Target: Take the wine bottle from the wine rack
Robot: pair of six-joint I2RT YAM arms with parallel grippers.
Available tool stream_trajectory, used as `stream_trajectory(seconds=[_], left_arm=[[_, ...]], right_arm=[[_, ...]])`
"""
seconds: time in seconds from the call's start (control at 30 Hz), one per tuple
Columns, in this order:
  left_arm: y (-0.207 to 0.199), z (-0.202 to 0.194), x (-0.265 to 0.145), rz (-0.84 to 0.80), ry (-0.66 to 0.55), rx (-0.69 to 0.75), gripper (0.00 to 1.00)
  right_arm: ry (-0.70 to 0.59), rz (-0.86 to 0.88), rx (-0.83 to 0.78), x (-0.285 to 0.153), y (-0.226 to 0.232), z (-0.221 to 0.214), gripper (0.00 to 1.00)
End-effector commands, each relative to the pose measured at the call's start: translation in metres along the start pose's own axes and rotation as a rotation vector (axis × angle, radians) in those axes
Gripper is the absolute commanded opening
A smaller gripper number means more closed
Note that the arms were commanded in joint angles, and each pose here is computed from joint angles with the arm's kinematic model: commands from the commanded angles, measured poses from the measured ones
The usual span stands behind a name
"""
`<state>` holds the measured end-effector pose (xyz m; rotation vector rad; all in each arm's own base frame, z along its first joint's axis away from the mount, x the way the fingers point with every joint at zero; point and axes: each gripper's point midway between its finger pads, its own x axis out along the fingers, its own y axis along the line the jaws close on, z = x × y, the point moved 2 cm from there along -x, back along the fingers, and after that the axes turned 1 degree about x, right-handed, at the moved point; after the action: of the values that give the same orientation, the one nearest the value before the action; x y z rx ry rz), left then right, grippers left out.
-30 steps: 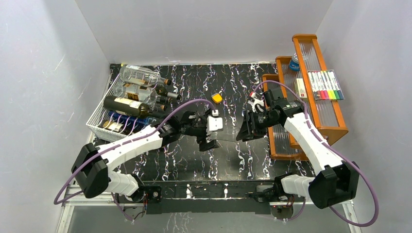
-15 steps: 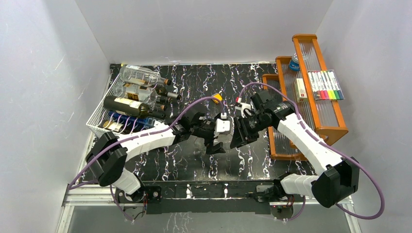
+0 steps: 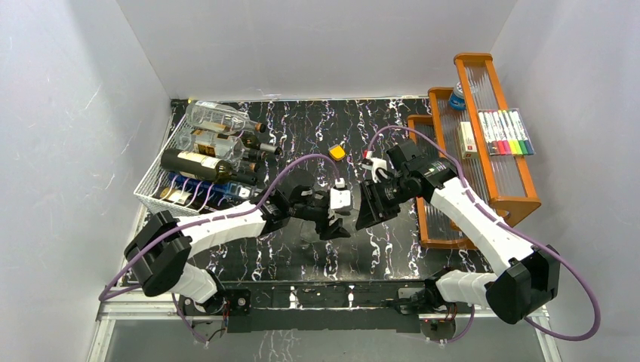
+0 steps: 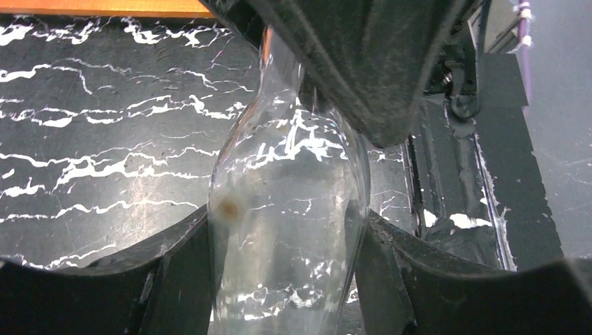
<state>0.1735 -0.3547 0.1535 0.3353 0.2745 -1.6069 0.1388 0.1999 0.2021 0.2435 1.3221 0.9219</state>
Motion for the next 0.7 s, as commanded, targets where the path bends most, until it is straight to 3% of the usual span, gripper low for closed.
stream_trajectory(seconds=[0.0,0.07,0.2,0.43,0.67], left_arm=[[0.011,0.033,-0.009,0.095,-0.131,0.034,0.11],[0.014,0.037,-0.011,0.126,-0.163,0.024,0.06],[0.02,0.039,-0.013,0.188,-0.204,-0.018,0.01],[0.044,0.043,-0.019,0.359,-0.232,-0.169,0.0],[0.05,0.046,-0.021,0.413,-0.256,-0.246,0.0]], right_arm=[[-0.15,-0.03,-0.012,-0.013,0.009,0.029,0.62],[-0.221,-0.088,0.033,-0.015,0.003,0.041,0.77],[-0.386,-0.15,0.109,-0.023,-0.002,0.064,0.89],[-0.611,-0.12,0.137,-0.027,-0.004,0.09,0.86],[-0.637,-0.119,0.122,-0.017,-0.01,0.107,0.79]])
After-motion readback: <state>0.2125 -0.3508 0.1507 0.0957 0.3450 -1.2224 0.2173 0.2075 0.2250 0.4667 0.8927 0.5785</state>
